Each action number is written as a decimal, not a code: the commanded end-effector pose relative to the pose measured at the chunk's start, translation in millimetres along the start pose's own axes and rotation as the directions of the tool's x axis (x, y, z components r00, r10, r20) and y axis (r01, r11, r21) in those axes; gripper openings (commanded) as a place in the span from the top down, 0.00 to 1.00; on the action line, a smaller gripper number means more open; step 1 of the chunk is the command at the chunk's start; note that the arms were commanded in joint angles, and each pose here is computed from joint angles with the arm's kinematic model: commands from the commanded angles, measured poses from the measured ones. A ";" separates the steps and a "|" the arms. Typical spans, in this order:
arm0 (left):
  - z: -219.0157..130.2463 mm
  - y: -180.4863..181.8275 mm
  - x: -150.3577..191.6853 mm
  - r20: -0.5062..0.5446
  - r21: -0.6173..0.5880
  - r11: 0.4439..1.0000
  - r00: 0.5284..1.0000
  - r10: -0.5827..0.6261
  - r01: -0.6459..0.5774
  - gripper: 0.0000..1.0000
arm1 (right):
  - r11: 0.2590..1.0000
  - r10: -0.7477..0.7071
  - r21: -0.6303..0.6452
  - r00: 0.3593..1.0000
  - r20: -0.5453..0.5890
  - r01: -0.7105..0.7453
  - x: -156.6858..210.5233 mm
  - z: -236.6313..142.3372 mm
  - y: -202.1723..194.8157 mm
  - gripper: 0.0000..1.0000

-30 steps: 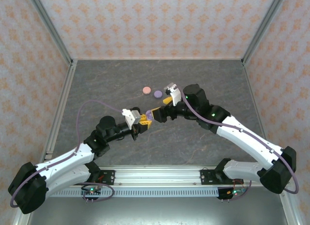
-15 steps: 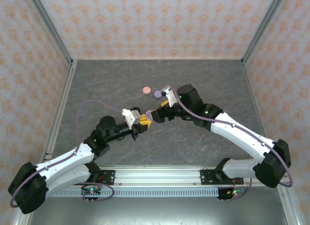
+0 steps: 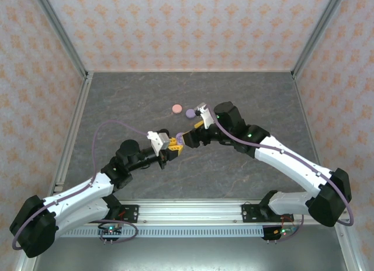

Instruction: Insert wireless bluetooth earbuds into charging case

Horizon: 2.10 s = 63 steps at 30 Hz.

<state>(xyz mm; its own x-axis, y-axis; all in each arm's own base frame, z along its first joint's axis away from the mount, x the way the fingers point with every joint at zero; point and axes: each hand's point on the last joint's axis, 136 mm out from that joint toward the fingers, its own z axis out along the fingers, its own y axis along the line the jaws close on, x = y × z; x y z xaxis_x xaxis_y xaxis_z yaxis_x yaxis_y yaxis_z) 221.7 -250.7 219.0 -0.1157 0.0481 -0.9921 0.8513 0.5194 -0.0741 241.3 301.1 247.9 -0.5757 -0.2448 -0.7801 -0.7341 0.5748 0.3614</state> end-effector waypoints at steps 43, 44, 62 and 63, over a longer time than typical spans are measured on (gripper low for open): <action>-7.8 -27.4 -55.3 0.162 0.115 0.989 0.984 0.068 -0.088 1.00 | 0.853 0.212 -0.486 0.977 -0.009 -0.189 -7.3 -26.2 34.5 0.01; -7.0 -27.1 -55.3 0.159 0.115 0.990 0.985 0.068 -0.087 1.00 | 0.845 0.202 -0.502 0.979 -0.013 -0.181 -7.0 -26.1 38.9 0.01; 2.8 -24.8 -46.1 0.112 0.120 0.989 0.991 0.068 -0.081 1.00 | 0.825 0.052 -0.565 0.995 0.089 0.007 -27.1 -53.4 76.0 0.15; 3.1 -23.8 -44.5 0.107 0.116 0.990 0.992 0.067 -0.080 1.00 | 0.828 0.043 -0.560 0.994 0.099 0.020 -27.3 -56.7 77.0 0.15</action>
<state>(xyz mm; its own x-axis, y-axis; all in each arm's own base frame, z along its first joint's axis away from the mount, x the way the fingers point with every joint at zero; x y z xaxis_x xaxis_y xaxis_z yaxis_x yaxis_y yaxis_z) 210.6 -263.5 245.3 -0.0621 0.0091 -0.9980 0.8996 0.4336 -0.0520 192.2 313.4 287.2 -0.6831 -0.1775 -0.7085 -0.7287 0.1008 0.6773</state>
